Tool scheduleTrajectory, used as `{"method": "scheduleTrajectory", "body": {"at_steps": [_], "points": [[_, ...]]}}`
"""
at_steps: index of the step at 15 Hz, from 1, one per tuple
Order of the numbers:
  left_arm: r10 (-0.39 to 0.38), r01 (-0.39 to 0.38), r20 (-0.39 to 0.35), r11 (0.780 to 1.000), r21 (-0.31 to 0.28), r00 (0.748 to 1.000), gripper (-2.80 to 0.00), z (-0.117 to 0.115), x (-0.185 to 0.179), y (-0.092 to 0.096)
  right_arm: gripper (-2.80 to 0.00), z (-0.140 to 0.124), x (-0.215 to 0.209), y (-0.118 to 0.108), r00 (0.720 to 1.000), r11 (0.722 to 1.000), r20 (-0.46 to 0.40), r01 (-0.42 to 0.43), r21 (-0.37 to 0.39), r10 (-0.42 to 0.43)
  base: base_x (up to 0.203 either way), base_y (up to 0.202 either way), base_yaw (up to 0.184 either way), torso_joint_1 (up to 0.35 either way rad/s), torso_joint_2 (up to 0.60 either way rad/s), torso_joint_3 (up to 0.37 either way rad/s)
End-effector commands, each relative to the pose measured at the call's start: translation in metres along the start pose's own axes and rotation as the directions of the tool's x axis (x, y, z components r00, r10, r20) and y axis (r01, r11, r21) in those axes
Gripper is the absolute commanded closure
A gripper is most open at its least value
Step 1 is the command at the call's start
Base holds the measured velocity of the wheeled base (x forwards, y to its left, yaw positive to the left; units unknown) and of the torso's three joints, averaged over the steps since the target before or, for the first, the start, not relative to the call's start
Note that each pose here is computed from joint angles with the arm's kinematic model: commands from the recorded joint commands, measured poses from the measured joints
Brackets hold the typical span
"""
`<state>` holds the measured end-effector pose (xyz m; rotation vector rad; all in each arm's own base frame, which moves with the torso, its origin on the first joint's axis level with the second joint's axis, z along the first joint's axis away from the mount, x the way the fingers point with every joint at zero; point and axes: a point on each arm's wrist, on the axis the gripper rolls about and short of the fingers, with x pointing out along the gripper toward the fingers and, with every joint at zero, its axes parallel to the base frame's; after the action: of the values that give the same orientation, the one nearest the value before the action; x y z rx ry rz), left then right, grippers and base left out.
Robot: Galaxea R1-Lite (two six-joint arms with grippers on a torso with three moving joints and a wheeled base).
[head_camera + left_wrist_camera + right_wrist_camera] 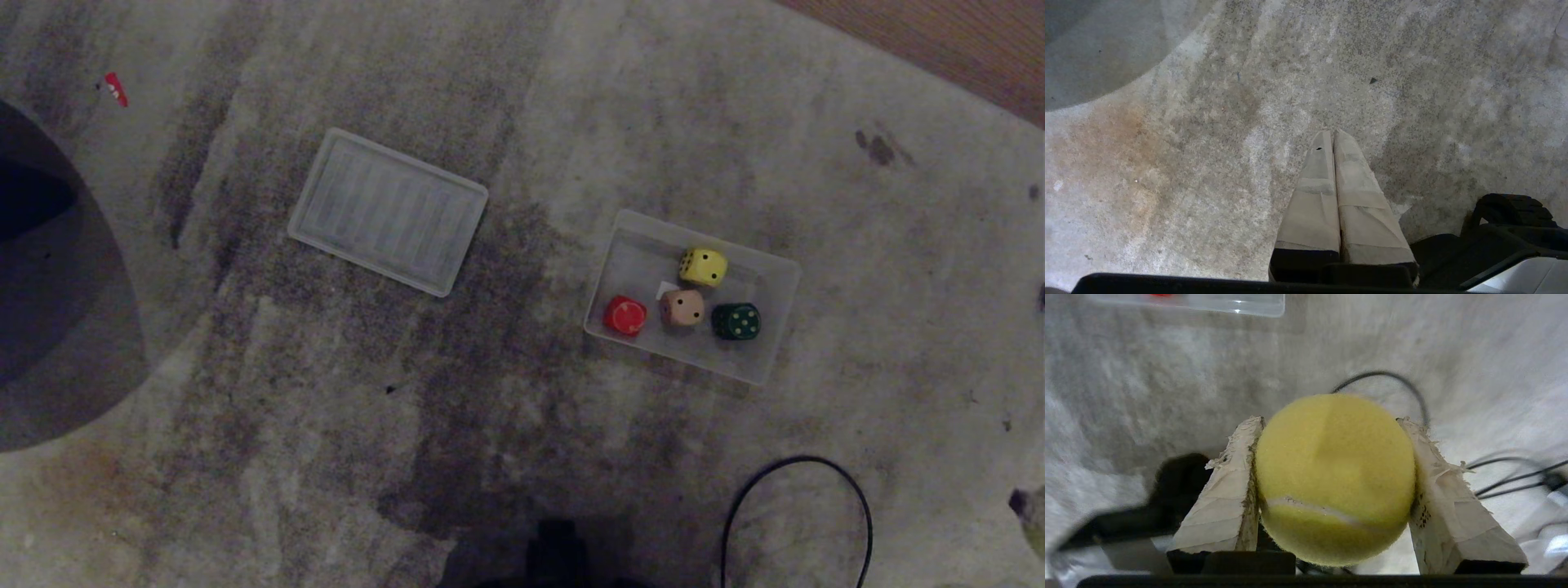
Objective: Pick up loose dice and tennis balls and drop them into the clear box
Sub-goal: Put the ball in the box
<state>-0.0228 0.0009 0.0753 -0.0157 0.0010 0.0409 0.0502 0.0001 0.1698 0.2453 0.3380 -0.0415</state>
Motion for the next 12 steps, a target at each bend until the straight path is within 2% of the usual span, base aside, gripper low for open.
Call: {"method": "scheduleTrajectory", "body": {"at_steps": [1,4,7,10,12], "points": [[0.002,-0.002,-0.003,1.000,-0.001,1.000,0.00,0.000,0.000,0.000,0.00,0.017,0.072,0.006,0.987,0.998,-0.156,0.040,0.056,-0.031,0.000,0.000,0.000,0.000,0.00,0.000],[0.001,-0.001,-0.003,1.000,-0.001,1.000,0.00,0.000,0.000,0.000,0.00,0.032,0.143,0.018,0.987,0.983,-0.164,0.033,0.183,-0.003,0.000,0.000,0.000,0.000,0.00,0.000],[0.001,-0.001,-0.003,1.000,-0.001,1.000,0.00,0.000,0.000,0.000,0.00,0.053,0.209,0.040,0.991,0.947,-0.127,-0.007,0.320,0.051,0.000,0.000,0.000,0.000,0.00,0.000],[0.001,-0.001,-0.003,1.000,-0.001,1.000,0.00,0.000,0.000,0.000,0.00,0.048,0.256,0.065,0.987,0.931,-0.109,-0.072,0.358,0.118,0.000,0.000,0.000,0.000,0.00,0.000],[0.001,-0.001,-0.003,1.000,0.000,1.000,0.00,0.000,0.000,0.000,0.00,0.045,0.277,0.083,0.982,0.918,-0.027,-0.166,0.360,0.188,0.000,0.000,0.000,0.000,0.00,0.000]]}}
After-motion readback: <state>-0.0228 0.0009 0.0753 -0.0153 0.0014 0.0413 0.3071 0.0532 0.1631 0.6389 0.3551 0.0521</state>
